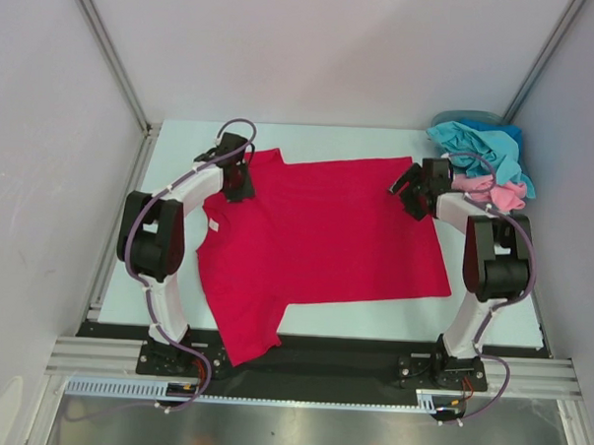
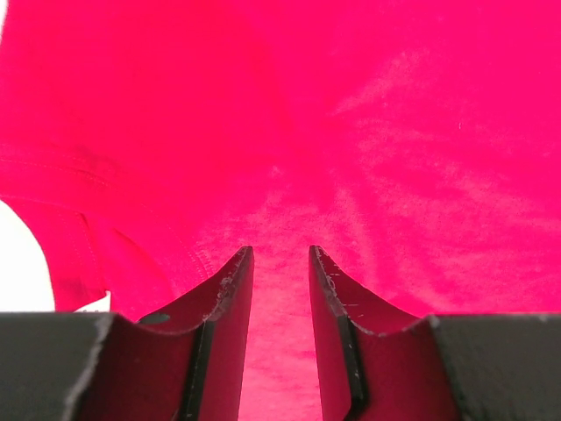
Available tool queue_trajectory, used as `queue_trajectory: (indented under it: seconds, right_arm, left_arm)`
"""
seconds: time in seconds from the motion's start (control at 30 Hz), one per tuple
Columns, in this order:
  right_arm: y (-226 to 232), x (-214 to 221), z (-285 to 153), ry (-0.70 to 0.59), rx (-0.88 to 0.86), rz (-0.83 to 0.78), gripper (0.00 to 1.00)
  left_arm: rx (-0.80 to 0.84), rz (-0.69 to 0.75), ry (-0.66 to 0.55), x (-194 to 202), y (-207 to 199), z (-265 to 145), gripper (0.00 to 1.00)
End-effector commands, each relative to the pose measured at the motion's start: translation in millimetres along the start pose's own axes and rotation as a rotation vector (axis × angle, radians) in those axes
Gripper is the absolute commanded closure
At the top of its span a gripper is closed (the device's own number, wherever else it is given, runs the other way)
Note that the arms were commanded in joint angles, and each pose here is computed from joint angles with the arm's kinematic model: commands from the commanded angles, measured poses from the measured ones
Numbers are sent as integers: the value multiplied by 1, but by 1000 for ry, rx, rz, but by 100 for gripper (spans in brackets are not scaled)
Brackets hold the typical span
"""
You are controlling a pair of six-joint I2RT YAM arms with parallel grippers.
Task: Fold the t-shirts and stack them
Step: Flatten the tshirt out
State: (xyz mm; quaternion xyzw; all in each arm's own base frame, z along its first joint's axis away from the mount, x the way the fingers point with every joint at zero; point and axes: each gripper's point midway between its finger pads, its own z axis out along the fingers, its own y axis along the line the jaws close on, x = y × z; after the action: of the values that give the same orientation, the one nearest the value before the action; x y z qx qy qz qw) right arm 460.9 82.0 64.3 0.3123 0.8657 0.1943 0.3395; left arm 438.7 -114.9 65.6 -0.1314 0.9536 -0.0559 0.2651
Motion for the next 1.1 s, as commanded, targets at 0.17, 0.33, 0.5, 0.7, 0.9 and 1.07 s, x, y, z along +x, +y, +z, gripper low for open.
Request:
queue_trajectory:
  seconds: [0.17,0.33,0.5,0.7,0.9,1.07]
  right_arm:
    - [1,-20,31,39,94,-103,21]
    - [-10,-11,46,77,126,-102,21]
    - [-13,-3,53,108,126,-99,21]
    - [-8,-1,54,142,114,-105,21]
    - [-6,-3,49,151,104,-108,21]
    - [-4,-4,49,148,90,-105,21]
  left_arm:
    - [30,4,-28,-19,-8,-4,63]
    - [-1,3,-1,-10,0,6,63]
    - [-23,-6,33,1,5,16,63]
    - [-10,2,65,5,2,25,63]
    - [-15,1,88,7,4,32,64]
    - [-28,9,102,10,7,41,63]
